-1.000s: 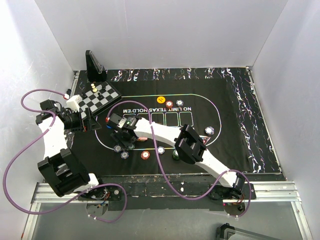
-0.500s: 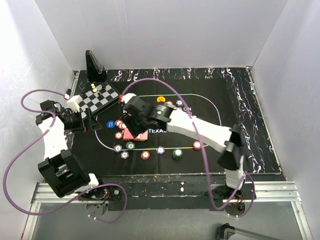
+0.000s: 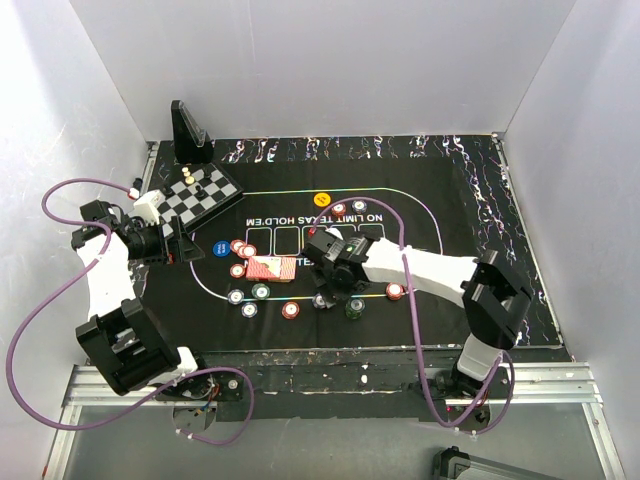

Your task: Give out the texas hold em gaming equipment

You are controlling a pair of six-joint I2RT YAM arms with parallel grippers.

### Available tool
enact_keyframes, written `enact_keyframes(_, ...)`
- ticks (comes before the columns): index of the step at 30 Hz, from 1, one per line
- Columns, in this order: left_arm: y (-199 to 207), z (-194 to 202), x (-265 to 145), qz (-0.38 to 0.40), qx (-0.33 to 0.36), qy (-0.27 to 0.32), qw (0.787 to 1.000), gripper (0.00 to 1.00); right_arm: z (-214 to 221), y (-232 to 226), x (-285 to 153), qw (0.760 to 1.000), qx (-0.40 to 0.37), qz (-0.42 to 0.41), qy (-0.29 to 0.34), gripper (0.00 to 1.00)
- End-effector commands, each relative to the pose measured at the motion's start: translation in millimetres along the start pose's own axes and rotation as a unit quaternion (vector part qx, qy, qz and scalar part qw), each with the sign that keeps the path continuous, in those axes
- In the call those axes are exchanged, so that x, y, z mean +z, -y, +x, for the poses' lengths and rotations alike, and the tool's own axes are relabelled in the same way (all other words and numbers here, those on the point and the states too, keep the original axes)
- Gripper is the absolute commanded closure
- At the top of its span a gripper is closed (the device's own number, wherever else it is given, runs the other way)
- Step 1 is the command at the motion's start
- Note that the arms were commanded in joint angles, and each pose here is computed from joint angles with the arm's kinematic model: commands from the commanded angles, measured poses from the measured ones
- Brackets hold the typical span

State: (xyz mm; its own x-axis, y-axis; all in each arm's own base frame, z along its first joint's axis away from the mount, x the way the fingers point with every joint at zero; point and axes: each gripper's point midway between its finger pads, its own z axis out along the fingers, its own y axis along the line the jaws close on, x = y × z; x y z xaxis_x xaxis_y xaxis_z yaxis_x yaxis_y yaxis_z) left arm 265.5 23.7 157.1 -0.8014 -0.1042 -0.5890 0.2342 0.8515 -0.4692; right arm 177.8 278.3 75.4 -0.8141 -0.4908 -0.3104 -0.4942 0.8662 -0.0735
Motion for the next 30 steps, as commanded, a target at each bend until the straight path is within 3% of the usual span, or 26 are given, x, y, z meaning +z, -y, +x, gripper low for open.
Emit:
enact_keyframes(1, 6, -13, -7, 0.007, 0.02, 0.023, 1.0, 0.0, -15, 1, -23, 0.998, 0.045, -0.02, 0.049, 0.2)
enact_keyframes(17, 5, -14, -6, 0.007, 0.02, 0.022, 1.0, 0.0, 10, 6, -2, 0.995, 0.077, -0.056, 0.011, 0.2)
enact_keyframes(30, 5, -13, -6, 0.007, 0.02, 0.022, 1.0, 0.0, 28, 6, 15, 0.995, 0.082, -0.055, -0.015, 0.29)
